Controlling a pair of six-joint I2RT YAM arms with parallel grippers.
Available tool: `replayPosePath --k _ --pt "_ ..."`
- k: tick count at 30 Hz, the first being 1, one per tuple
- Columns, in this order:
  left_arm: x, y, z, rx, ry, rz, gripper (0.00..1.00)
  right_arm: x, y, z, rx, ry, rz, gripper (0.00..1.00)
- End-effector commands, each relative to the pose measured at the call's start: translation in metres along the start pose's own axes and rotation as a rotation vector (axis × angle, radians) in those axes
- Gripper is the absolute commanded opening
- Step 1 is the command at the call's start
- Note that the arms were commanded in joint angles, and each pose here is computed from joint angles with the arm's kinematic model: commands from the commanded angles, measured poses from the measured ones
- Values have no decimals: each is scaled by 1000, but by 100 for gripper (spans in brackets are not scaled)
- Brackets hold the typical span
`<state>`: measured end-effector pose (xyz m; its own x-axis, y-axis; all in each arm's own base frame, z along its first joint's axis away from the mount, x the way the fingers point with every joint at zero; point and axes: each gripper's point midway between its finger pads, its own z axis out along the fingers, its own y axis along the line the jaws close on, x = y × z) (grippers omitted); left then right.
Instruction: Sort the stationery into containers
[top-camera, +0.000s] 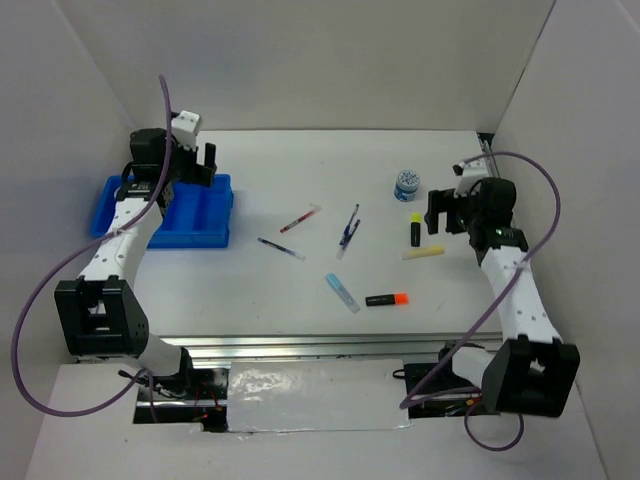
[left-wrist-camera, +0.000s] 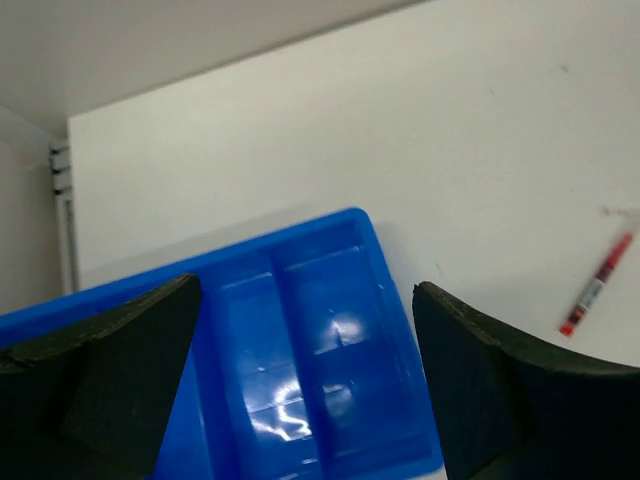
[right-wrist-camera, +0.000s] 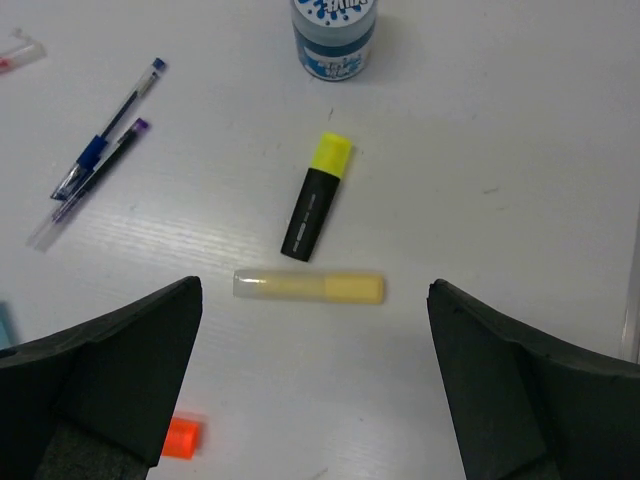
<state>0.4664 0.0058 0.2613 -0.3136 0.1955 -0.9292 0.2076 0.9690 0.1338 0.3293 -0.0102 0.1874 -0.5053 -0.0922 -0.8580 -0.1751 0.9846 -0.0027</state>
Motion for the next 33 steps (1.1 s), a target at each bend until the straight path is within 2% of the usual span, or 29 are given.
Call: replayPosePath --k 1,3,4,5,7,8,9,11,12,15,22,26,27,32,33 --pt "14 -20 -8 40 58 -30 99 -46 0 35 9 -61 5 100" --pt "16 -30 -9 62 72 -47 99 -69 -1 50 7 -68 5 100" --pt "21 -36 -10 82 96 -54 99 -55 1 73 -11 12 22 100" --pt "23 -38 -11 87 108 -61 99 -77 -2 80 -7 -8 22 100" --pt "27 -40 -15 88 125 -69 99 -62 -5 110 -20 92 64 100" --pt "30 -41 -17 86 129 -74 99 -78 -7 117 -26 72 63 100" --pt "31 -41 -18 85 127 -72 99 -63 -9 137 -31 125 76 100" --pt "34 -39 -19 72 125 -63 99 -69 -11 150 -29 131 80 100" --pt "40 -39 -19 69 135 -64 99 -52 -9 165 -41 184 91 100" --pt "50 -38 -15 62 164 -74 99 -47 -7 187 -55 216 100 100" --pt "62 -37 -6 65 196 -123 99 -31 6 220 -78 263 95 100" --pt "66 -36 -3 67 209 -130 99 -24 -1 232 -53 286 79 100" --pt "65 -34 -3 61 206 -130 99 -24 13 236 -66 290 63 100" --pt "70 -33 -1 57 215 -128 99 -23 2 252 -11 287 66 100" --pt "71 -32 -1 55 218 -130 99 -23 1 253 -10 292 64 96"
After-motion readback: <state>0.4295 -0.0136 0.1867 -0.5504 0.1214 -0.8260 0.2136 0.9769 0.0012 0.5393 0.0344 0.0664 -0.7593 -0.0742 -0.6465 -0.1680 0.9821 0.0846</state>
